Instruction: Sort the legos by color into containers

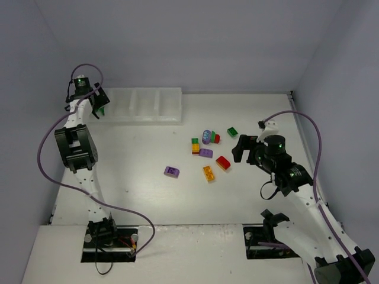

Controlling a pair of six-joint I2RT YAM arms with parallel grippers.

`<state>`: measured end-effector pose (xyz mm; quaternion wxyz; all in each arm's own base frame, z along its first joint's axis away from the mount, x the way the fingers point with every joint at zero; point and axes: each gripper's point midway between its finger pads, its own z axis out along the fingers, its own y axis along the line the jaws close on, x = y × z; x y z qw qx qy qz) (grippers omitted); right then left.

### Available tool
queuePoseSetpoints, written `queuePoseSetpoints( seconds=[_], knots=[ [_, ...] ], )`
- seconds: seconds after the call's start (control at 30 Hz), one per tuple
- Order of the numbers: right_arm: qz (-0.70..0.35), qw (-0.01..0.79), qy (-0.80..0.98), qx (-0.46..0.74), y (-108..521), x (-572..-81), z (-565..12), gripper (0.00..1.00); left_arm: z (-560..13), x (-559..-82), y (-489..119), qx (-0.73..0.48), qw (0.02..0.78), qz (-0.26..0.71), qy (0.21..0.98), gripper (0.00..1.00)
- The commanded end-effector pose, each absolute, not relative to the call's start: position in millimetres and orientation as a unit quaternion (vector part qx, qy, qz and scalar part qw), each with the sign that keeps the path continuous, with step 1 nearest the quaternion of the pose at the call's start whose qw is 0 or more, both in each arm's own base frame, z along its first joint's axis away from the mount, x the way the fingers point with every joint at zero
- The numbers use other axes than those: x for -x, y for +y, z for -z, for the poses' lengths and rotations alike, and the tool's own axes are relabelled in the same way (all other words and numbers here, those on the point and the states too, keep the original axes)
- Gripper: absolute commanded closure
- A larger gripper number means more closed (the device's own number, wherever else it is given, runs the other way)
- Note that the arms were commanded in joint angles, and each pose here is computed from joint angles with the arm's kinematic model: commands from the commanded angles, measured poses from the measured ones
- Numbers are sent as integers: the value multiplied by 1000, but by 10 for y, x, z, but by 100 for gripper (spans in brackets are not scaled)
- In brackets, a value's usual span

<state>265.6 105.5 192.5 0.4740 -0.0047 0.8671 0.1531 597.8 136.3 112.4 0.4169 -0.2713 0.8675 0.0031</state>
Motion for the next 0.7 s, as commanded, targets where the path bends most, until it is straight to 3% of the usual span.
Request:
queuePoseSetpoints(
  seconds=[0.0, 0.2, 0.47, 0.67],
  knots=[
    [-167, 508, 845, 14, 1118, -2760, -2148, 1, -2236, -5734, 1108, 220, 494, 21, 841, 6],
    [-167, 515, 841, 22, 1119, -2753, -2190, 0, -2349, -4961, 169, 139, 472, 77, 867, 6],
    [-170, 510, 843, 25, 1124, -2712, -2141, 0, -1551, -3574, -1376, -11, 337, 116, 934, 6],
    [-182, 509, 841, 31, 1149, -2637, -2112, 0, -1078, -3012, -1906, -57, 271, 108, 955, 6]
  ],
)
